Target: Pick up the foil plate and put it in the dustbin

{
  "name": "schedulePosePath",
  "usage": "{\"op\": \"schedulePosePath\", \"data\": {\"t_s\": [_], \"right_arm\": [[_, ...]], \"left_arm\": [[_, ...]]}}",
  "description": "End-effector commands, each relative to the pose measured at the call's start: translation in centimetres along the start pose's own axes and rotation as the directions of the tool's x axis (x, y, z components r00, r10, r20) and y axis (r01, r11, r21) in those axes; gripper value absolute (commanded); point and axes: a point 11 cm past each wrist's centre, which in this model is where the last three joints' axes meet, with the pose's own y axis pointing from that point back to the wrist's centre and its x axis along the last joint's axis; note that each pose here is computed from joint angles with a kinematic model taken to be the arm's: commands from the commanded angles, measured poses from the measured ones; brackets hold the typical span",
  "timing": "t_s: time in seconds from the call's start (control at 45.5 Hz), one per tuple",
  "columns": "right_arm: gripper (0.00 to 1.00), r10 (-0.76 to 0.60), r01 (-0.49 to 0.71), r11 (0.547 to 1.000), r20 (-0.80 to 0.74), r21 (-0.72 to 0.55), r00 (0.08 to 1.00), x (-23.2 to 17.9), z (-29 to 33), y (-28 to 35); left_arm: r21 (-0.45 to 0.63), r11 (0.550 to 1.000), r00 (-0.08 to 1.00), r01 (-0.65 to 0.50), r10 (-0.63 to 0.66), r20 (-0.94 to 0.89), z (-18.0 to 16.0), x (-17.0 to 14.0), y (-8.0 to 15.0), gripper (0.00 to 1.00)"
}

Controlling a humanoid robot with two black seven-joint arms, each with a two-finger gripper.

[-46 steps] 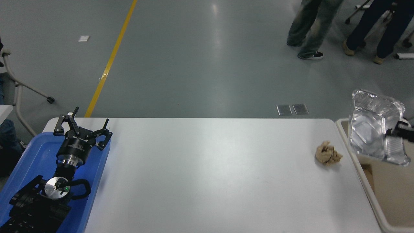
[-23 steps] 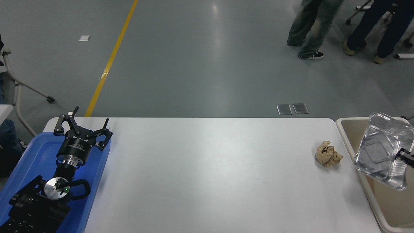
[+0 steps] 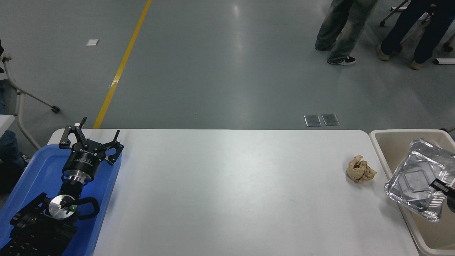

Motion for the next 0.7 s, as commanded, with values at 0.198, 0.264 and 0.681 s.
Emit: {"op": "schedulePosePath", "data": {"t_s": [0.198, 0.264, 0.681], "right_arm": [[1.0, 0.004, -0.004, 1.0, 0.01, 0.007, 1.0, 0.5, -0.5, 0.0], [1.0, 0.0, 0.0, 0.999, 0.012, 0.033, 1.0, 1.4, -1.2, 0.0], [1.0, -0.34, 0.392, 0.869, -0.213, 0.301, 0.916, 1.8, -11.7, 8.5]], "left_arm": [[0.0, 1.0, 1.0, 0.001, -0.001, 0.0, 0.0, 0.0, 0.0, 0.99], [0.0, 1.0, 1.0, 0.001, -0.001, 0.0, 0.0, 0.0, 0.0, 0.99], [0.002, 1.0, 1.0, 0.002, -0.002, 0.001, 0.0, -0.1, 0.0, 0.99]]}}
